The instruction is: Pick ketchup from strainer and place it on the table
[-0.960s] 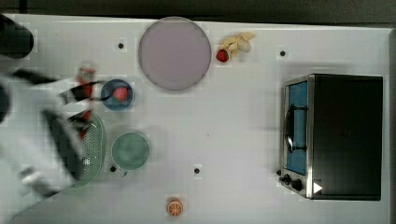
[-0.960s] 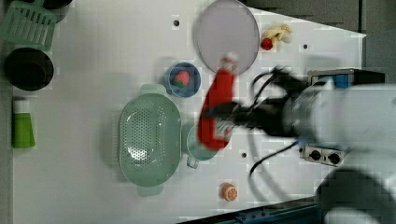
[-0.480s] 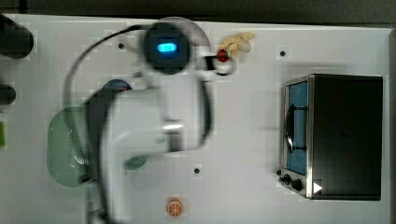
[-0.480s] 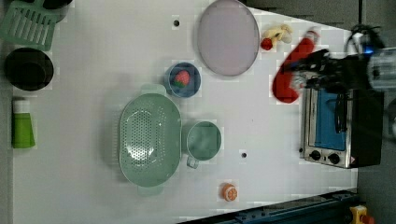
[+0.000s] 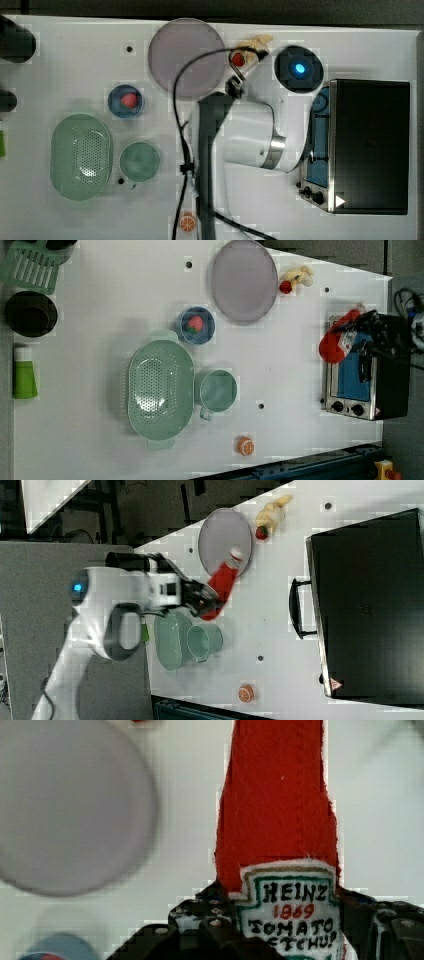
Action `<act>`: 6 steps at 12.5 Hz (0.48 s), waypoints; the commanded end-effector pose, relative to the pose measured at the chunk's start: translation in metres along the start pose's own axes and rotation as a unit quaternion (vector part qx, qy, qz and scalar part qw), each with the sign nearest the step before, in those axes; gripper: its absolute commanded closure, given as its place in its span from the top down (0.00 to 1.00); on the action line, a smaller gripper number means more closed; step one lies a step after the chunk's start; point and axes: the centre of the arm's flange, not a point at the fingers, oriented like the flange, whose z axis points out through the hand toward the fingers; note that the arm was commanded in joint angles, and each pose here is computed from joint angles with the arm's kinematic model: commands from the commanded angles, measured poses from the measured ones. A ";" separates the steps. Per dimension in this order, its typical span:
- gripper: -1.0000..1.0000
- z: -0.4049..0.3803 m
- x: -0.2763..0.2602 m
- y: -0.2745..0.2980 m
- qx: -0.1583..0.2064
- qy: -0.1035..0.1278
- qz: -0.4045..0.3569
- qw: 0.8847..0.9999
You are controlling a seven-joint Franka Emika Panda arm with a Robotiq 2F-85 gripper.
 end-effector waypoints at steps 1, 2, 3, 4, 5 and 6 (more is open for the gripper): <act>0.60 0.027 -0.044 -0.021 -0.016 -0.016 -0.068 0.997; 0.60 0.044 -0.047 -0.016 -0.022 -0.023 -0.066 0.997; 0.60 0.061 -0.050 -0.011 -0.022 -0.023 -0.066 0.997; 0.60 0.079 -0.051 -0.008 -0.016 -0.017 -0.065 0.998; 0.60 0.096 -0.051 -0.005 -0.012 -0.010 -0.067 0.998; 0.60 0.114 -0.051 -0.002 -0.009 -0.006 -0.067 0.998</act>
